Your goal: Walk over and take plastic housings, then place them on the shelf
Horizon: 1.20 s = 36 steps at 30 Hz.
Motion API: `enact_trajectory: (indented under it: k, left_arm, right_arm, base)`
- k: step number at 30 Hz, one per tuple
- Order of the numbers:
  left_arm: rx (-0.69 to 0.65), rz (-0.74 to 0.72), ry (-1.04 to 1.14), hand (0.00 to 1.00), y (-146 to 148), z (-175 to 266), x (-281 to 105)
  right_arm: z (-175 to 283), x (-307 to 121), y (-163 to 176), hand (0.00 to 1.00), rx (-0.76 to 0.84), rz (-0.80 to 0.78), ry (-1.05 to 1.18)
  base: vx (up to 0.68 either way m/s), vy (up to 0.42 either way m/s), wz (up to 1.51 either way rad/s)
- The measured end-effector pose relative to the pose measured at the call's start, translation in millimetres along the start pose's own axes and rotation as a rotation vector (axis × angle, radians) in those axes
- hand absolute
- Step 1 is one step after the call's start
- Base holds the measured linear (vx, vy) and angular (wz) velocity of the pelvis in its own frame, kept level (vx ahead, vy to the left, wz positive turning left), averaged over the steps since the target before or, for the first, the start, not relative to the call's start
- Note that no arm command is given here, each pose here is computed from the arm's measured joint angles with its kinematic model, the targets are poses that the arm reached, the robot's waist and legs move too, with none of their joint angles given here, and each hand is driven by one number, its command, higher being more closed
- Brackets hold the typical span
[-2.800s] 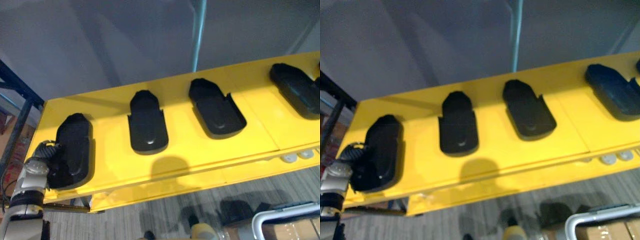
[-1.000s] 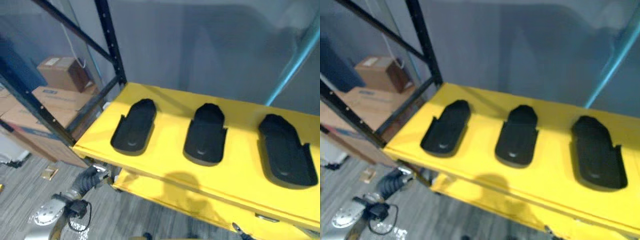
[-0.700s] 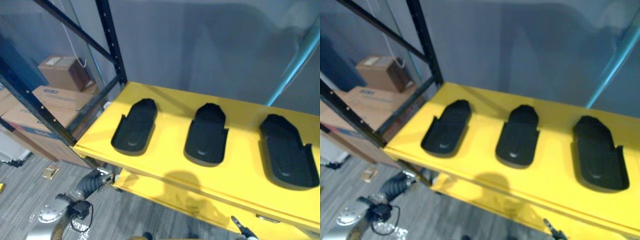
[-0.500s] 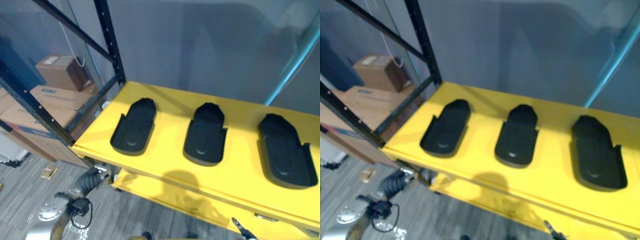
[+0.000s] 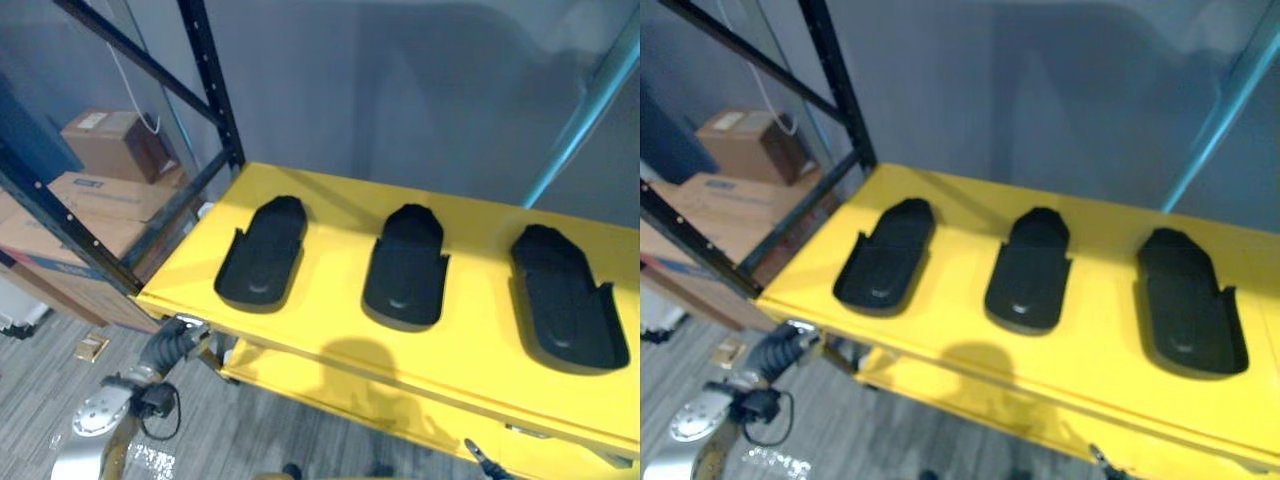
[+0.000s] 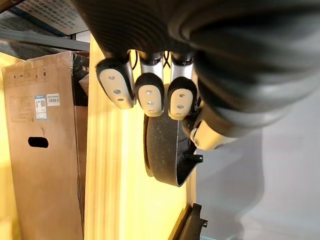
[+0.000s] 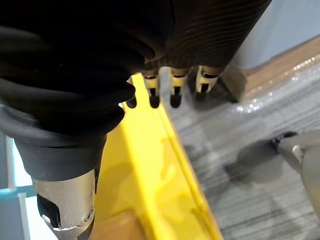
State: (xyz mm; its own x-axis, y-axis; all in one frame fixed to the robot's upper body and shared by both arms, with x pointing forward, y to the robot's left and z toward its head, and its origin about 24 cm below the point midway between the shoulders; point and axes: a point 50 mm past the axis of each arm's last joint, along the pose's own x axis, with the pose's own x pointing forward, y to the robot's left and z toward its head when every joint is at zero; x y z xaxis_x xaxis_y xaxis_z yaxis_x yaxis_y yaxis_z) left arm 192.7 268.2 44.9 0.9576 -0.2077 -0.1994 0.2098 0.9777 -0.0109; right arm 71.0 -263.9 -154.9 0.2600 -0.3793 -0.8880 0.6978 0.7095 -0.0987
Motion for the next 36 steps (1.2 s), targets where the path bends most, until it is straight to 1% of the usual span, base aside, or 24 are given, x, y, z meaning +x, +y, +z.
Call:
enact_trajectory:
  k: [12, 17, 26, 30, 36]
  left_arm:
    - [-0.005, 0.026, 0.000, 1.00, 3, -3, 0]
    - [-0.001, 0.063, -0.020, 1.00, 7, -3, 2]
    - [-0.006, 0.061, -0.053, 1.00, 6, 1, 7]
    - [-0.021, 0.085, -0.041, 1.00, 9, -4, 8]
    - [-0.019, 0.111, -0.064, 1.00, 11, 1, 14]
  right_arm:
    - [-1, 0, -2, 0.00, 0.004, -0.005, 0.001]
    - [-4, -1, -6, 0.00, 0.001, -0.014, 0.009]
    - [-4, -1, -6, 0.00, -0.016, -0.015, 0.007]
    - [-4, -1, -6, 0.00, -0.017, -0.014, 0.006]
    - [-5, -1, -7, 0.00, -0.022, -0.016, 0.007]
  base:
    - [0.00, -0.008, -0.06]
    - [0.00, 0.000, 0.00]
    - [0.00, 0.002, -0.02]
    - [0.00, 0.008, -0.12]
    - [0.00, 0.000, 0.00]
